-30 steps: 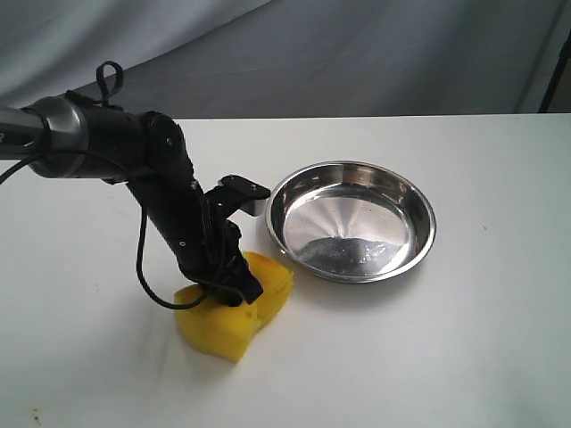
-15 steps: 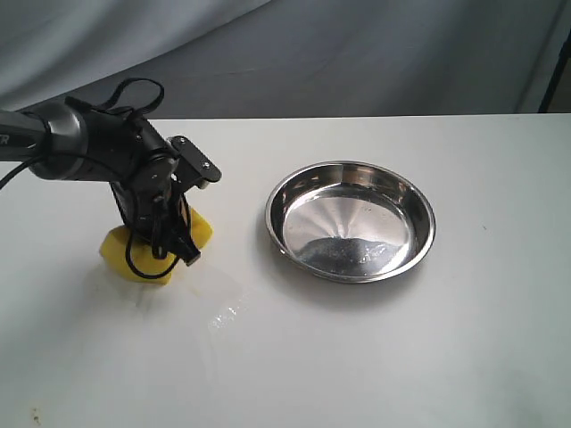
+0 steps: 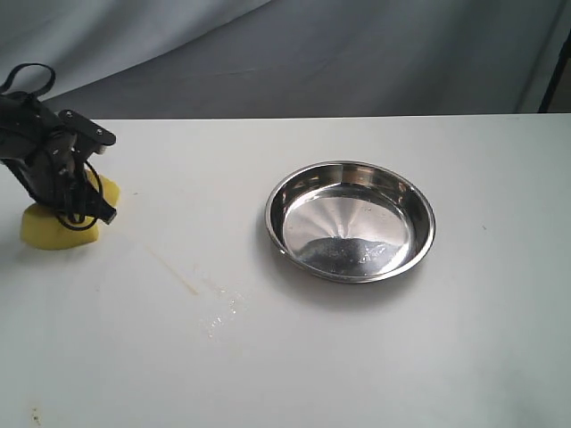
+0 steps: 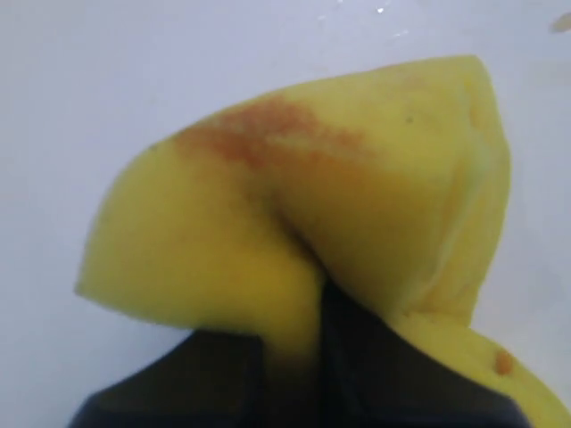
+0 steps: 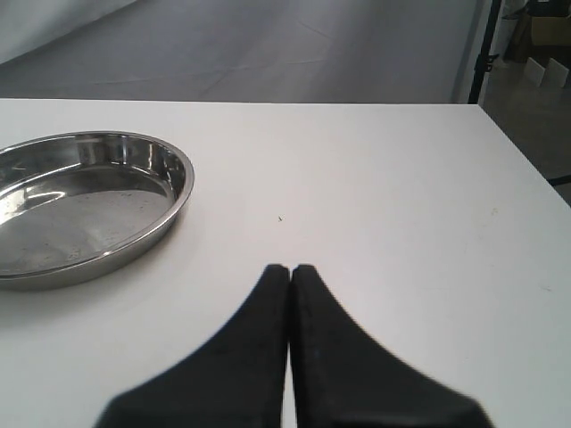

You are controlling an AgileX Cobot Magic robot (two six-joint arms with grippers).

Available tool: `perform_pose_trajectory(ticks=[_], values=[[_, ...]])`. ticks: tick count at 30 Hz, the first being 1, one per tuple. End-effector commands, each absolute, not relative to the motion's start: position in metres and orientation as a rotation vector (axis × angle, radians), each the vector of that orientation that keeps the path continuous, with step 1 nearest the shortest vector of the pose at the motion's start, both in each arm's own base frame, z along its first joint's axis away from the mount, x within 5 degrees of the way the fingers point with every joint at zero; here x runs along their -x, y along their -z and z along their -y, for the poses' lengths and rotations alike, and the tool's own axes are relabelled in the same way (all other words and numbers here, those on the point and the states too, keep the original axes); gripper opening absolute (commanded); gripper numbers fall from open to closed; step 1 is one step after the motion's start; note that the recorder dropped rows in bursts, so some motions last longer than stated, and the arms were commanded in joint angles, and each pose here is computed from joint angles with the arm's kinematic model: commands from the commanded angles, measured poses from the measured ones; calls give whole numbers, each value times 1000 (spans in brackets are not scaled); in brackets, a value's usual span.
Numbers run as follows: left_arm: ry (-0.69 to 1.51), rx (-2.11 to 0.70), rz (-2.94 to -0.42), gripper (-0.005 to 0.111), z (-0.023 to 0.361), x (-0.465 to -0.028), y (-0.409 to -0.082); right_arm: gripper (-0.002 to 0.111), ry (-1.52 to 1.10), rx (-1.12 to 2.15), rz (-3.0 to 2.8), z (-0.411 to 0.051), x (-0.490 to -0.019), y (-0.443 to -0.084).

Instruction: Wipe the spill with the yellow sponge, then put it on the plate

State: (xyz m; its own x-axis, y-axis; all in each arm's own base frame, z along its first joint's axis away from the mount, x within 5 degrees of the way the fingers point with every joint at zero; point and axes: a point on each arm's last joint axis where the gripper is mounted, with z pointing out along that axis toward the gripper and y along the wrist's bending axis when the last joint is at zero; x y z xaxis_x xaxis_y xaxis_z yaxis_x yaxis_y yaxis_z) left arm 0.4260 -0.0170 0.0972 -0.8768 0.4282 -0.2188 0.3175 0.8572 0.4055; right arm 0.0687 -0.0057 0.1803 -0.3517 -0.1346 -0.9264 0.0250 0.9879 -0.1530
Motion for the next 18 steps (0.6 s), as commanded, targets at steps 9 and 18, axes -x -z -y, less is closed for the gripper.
perform_pose_trajectory(ticks=[9,18], values=[[-607,-746,-2814,0,54,-408,-77,0,162,71,-1923,6,-69,-179],[-604,-1177,-2742,0,146,-369,-71,0,162,71,-1923,6,-69,-179]])
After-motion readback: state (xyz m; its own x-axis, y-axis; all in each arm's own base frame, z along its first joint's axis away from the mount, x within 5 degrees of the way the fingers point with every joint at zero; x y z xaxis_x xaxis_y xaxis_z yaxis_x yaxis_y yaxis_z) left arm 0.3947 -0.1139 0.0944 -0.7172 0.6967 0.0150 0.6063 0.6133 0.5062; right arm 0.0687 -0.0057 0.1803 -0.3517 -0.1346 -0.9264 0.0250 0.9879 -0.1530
